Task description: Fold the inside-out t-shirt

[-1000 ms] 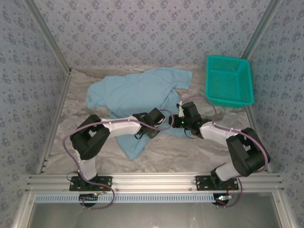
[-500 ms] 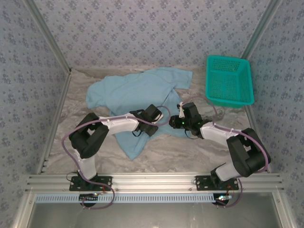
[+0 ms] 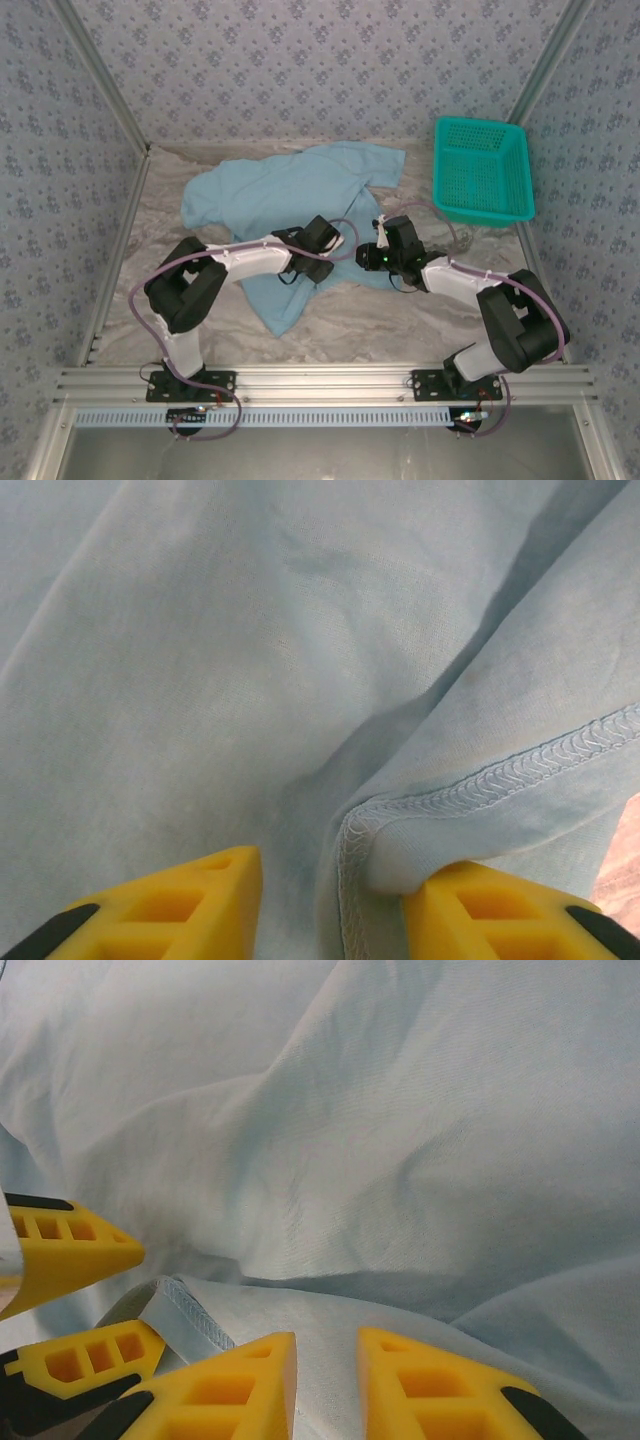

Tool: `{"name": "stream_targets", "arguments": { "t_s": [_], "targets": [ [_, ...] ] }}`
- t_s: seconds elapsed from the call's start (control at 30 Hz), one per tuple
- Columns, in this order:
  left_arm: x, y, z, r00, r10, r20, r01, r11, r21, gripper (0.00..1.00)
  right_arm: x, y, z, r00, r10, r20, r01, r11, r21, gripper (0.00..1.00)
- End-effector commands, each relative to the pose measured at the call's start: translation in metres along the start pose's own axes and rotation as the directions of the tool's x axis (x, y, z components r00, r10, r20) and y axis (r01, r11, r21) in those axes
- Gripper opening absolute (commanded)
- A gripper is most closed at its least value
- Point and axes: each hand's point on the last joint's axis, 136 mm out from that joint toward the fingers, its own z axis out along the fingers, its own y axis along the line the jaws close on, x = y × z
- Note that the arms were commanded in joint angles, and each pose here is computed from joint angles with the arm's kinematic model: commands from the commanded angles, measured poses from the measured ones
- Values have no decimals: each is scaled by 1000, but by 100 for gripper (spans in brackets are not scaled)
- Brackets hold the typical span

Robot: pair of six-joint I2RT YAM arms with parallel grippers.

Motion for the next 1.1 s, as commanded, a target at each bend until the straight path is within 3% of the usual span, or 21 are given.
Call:
{"name": "stream_targets", "arguments": {
  "t_s": [0.0, 0.27, 0.47, 0.63, 0.87, 0.97, 1.07],
  "targets": [
    [-11, 6, -11, 1000, -6, 20, 6, 1000, -8, 34, 12, -7, 3, 999, -1, -38, 1, 1000, 12, 24],
    [-15, 0, -16, 999, -19, 37, 18, 999, 40, 15, 15, -7, 3, 999, -1, -52, 2, 1000, 10, 24],
    [-26, -11, -52, 991, -102, 86, 83, 975, 205, 2, 20, -10, -16, 994, -73, -78, 76, 996, 40, 25],
    [-24, -23, -86, 973, -220, 68, 170, 886, 432, 0, 29, 17, -45, 974, -223, -47, 222, 975, -32, 28],
    [-29, -39, -112, 953, -304, 9, 233, 749, 621, 0, 53, 87, -58, 938, -346, 35, 340, 890, -305, 35],
    [-32, -45, -118, 945, -327, -13, 255, 710, 656, 0, 53, 104, -48, 946, -316, 70, 322, 893, -314, 37],
    [-32, -43, -119, 941, -337, -13, 264, 713, 650, 0, 49, 97, -29, 974, -216, 71, 227, 936, -269, 40]
  ]
}}
